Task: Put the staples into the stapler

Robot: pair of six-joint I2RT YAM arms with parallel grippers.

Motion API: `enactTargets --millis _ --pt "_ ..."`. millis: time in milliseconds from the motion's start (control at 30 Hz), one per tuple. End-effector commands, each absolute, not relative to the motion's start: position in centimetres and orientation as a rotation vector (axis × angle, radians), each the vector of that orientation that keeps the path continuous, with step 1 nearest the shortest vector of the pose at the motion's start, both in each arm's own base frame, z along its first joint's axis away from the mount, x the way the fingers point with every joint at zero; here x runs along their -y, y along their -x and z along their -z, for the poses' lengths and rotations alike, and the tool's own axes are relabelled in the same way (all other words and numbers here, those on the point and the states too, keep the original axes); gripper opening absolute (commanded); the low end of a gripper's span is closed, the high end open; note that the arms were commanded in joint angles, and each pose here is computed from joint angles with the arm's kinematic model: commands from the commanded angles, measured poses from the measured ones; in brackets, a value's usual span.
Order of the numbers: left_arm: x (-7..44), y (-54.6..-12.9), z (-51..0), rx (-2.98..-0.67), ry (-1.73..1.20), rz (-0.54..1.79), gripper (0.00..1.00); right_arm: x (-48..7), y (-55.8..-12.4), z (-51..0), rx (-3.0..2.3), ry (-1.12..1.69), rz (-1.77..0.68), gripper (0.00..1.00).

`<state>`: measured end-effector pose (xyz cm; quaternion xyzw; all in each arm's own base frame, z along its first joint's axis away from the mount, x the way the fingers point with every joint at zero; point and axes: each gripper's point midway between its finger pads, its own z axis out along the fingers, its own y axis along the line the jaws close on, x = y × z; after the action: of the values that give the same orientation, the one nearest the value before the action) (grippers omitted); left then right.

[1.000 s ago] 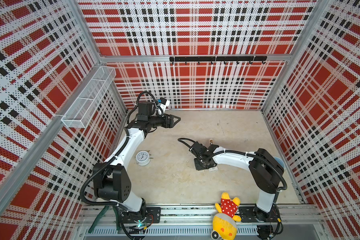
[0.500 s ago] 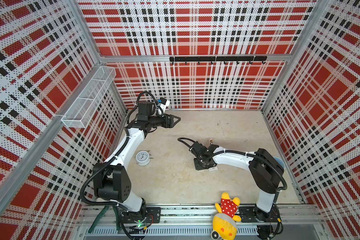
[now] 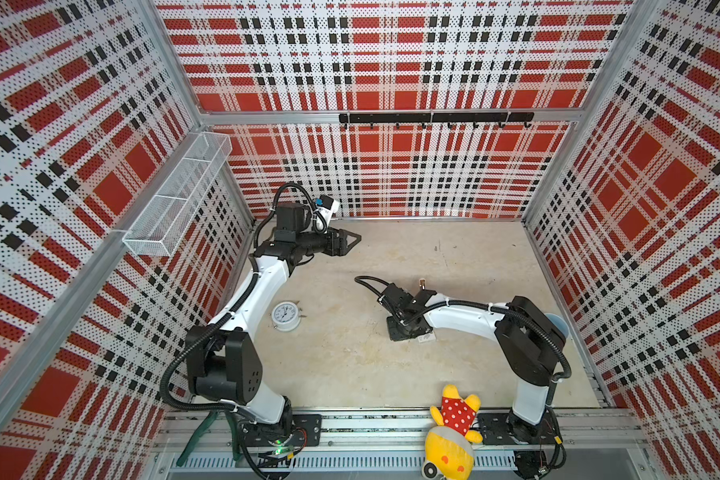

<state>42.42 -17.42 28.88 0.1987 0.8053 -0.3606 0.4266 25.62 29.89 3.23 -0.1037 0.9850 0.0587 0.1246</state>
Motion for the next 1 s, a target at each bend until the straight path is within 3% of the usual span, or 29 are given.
enactTargets --millis 0,500,967 --pt "17.3 -42.1 -29.8 -1.984 -0.498 0.903 0.75 -30.1 -25.6 -2.7 -2.873 0.298 -0.167 0.2" --pt "17.3 -41.9 -29.8 -1.982 -0.502 0.902 0.75 -31.5 -26.3 -2.3 -2.866 0.332 -0.204 0.2" --pt "17.2 -42.0 -30.6 -1.966 -0.495 0.906 0.75 -31.0 -27.0 -5.6 -2.804 0.321 -0.191 0.21"
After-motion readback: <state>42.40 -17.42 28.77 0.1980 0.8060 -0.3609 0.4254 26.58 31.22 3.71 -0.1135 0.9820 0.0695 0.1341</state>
